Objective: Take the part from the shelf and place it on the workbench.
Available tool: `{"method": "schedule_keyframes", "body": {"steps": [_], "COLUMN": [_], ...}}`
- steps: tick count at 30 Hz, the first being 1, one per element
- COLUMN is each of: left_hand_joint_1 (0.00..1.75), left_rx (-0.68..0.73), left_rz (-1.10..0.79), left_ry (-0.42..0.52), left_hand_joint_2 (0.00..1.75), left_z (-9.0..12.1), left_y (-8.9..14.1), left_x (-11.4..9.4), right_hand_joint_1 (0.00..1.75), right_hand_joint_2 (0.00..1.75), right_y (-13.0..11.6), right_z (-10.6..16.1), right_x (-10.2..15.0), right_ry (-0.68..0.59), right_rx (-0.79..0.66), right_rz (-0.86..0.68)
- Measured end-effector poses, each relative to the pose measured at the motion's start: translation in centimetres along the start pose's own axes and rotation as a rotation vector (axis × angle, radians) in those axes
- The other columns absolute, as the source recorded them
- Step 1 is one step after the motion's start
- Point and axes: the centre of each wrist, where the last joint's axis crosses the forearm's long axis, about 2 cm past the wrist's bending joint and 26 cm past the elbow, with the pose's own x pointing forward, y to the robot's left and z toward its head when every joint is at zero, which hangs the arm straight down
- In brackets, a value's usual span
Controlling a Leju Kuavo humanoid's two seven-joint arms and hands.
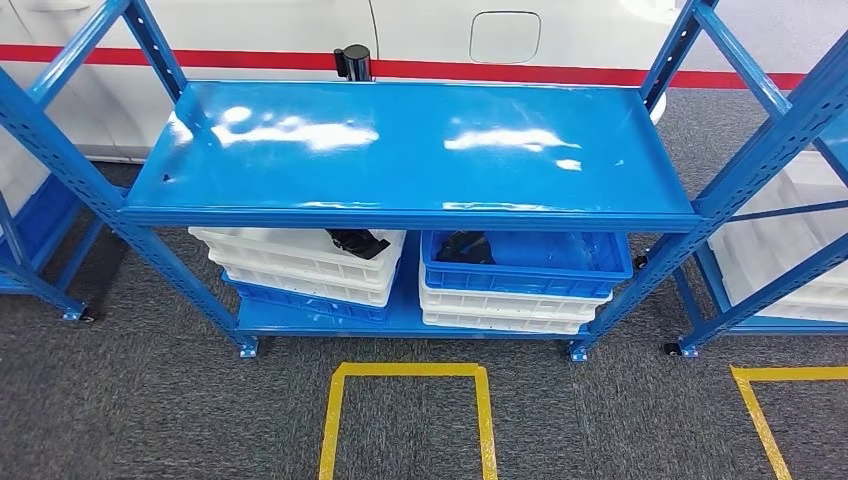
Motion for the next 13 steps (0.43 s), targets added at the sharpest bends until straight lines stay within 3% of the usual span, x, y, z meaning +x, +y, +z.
{"method": "schedule_keyframes", "body": {"steps": [13], "left_hand_joint_1": [0.00], "left_rx": [0.016], "left_rz": [0.042], "left_ry": [-0.002], "left_hand_joint_2": [0.00], "left_z": [0.0], "left_y": [0.4], "left_x": [0.0], "right_hand_joint_1": [0.00], "right_hand_joint_2": [0.00], "right_y": [0.6], "right_z": [0.2], "right_x": [-1.8], "right_ry": [0.075], "right_rx": [0.011], "right_rz": [-0.008]}}
